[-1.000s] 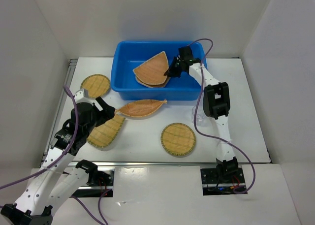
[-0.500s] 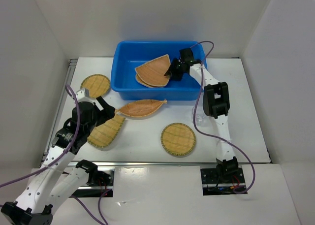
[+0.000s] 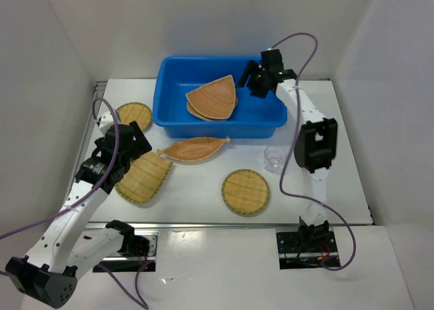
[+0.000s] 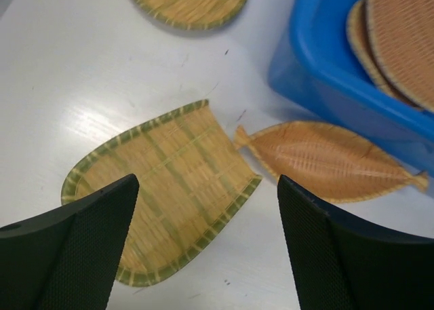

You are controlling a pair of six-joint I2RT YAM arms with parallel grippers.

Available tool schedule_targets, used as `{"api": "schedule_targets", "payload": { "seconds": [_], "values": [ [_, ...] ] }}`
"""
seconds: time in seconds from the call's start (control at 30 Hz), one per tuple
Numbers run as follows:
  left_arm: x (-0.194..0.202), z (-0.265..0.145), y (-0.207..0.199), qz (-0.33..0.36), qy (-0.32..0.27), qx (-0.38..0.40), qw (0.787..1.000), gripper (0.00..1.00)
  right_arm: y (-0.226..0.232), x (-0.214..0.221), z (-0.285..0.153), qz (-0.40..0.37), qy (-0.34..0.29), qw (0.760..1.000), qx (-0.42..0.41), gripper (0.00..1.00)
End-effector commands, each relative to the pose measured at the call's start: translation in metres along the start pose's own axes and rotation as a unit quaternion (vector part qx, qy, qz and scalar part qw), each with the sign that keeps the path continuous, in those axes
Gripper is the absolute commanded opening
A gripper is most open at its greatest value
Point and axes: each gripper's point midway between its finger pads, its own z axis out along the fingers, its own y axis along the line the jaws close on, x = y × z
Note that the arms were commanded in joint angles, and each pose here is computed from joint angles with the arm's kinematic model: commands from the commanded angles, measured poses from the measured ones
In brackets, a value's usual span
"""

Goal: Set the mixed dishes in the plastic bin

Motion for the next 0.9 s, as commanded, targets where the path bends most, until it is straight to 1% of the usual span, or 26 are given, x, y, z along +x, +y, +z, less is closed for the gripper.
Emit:
{"api": "schedule_targets", "payload": {
  "seconds": [0.0, 0.03, 0.07, 0.1, 0.13, 0.2, 0.27, 0.33, 0.37, 0.43, 0.5, 0.53, 0.6, 0.63, 0.73, 0.87],
  "values": [
    [0.013, -0.001, 0.021, -0.035, 0.031, -0.061, 0.997, 0.89, 0.064, -0.072, -0.150, -0.052, -0.164, 0.983, -0.069, 0.79],
    [0.023, 0.001, 0.019, -0.085, 0.049, -0.062, 0.993, 0.89, 0.049, -0.060, -0.150, -0.048, -0.161, 0.984, -0.051, 0.79],
    [0.037, -0.003, 0.017, -0.110, 0.077, -0.052, 0.990, 0.89, 0.050, -0.062, -0.163, -0.049, -0.178, 0.981, -0.054, 0.80],
    [0.056, 0.000, 0.026, -0.122, 0.098, -0.067, 0.985, 0.91, 0.043, -0.051, -0.166, -0.052, -0.170, 0.983, -0.048, 0.80],
    [0.064, 0.002, 0.033, -0.137, 0.108, -0.081, 0.981, 0.94, 0.046, -0.057, -0.192, -0.052, -0.191, 0.979, -0.057, 0.80],
    [0.072, -0.004, 0.046, -0.166, 0.114, -0.113, 0.973, 0.98, 0.043, -0.055, -0.207, -0.056, -0.199, 0.976, -0.064, 0.80],
    [0.072, -0.011, 0.049, -0.181, 0.112, -0.115, 0.970, 0.98, 0.039, -0.048, -0.224, -0.066, -0.203, 0.975, -0.066, 0.80],
    [0.079, -0.017, 0.043, -0.221, 0.134, -0.110, 0.960, 0.99, 0.029, -0.036, -0.227, -0.068, -0.195, 0.977, -0.054, 0.82],
    [0.083, -0.021, 0.043, -0.235, 0.141, -0.112, 0.955, 0.99, 0.030, -0.037, -0.240, -0.073, -0.207, 0.974, -0.055, 0.82],
    [0.105, -0.023, 0.047, -0.274, 0.168, -0.129, 0.938, 0.99, 0.014, -0.031, -0.245, -0.067, -0.205, 0.975, -0.046, 0.82],
    [0.119, -0.025, 0.051, -0.306, 0.181, -0.141, 0.924, 0.99, 0.011, -0.031, -0.259, -0.065, -0.213, 0.973, -0.053, 0.82],
    [0.135, -0.023, 0.057, -0.312, 0.197, -0.157, 0.916, 0.99, 0.008, -0.030, -0.261, -0.068, -0.213, 0.973, -0.053, 0.82],
    [0.145, -0.022, 0.057, -0.330, 0.207, -0.160, 0.907, 0.99, 0.005, -0.032, -0.271, -0.072, -0.220, 0.971, -0.049, 0.82],
    [0.152, -0.021, 0.055, -0.345, 0.217, -0.161, 0.899, 0.99, -0.001, -0.029, -0.268, -0.069, -0.212, 0.974, -0.045, 0.82],
    [0.169, -0.013, 0.060, -0.364, 0.224, -0.178, 0.886, 0.99, -0.005, -0.025, -0.272, -0.076, -0.205, 0.975, -0.041, 0.82],
    [0.164, 0.001, 0.067, -0.372, 0.185, -0.189, 0.890, 0.98, -0.010, -0.016, -0.269, -0.079, -0.192, 0.978, -0.038, 0.82]
  ]
}}
